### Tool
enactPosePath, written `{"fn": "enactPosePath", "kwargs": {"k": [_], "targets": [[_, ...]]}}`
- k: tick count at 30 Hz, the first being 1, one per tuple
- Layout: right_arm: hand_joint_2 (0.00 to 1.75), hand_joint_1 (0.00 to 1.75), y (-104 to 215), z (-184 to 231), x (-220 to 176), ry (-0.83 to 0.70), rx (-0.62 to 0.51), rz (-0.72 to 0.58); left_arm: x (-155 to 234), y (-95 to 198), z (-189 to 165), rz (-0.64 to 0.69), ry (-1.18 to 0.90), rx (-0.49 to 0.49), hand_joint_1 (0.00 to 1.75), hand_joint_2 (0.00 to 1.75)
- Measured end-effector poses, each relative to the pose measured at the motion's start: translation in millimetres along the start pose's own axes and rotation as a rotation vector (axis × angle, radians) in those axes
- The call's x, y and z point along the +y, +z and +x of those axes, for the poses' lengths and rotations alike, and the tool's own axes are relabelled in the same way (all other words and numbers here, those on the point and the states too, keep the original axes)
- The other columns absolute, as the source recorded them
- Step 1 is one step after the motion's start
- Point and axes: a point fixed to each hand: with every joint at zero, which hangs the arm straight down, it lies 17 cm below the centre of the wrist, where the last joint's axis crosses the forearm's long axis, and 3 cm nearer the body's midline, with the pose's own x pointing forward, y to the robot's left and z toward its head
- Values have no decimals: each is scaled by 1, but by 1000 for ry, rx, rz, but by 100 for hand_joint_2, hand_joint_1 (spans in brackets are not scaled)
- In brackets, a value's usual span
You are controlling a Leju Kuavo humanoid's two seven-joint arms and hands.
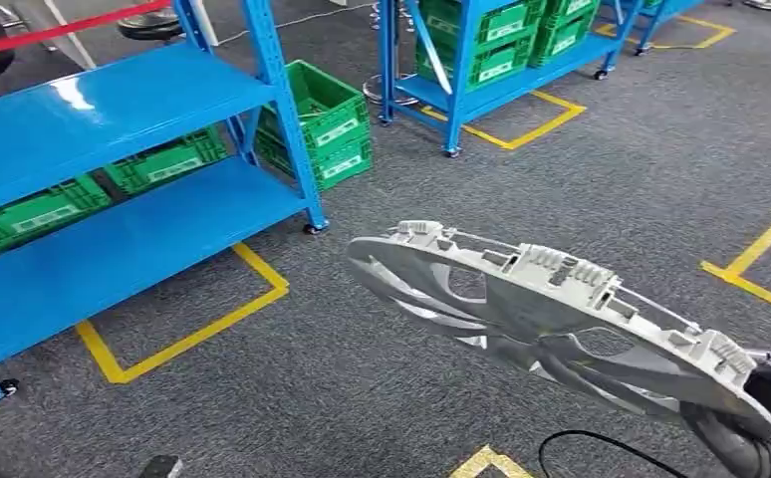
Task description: Take the parts from the cabinet and place them on the table.
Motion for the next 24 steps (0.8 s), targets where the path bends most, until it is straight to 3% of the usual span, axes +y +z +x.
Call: {"fn": "enactPosePath", "kwargs": {"k": [7, 11, 16, 24], "targets": [[175, 175, 3, 3, -19, 19, -10, -71, -6, 2, 29, -24, 76, -144, 0, 175], [175, 175, 6, 6, -54, 128, -3, -163, 0, 1, 10, 8, 68, -72, 0, 175], [175, 175, 24, 21, -132, 315, 75, -292, 0, 1, -1, 21, 63, -22, 0, 175], [175, 175, 61, 94, -237, 529, 124, -463, -28, 4, 1, -51, 74, -45, 0, 175]]}}
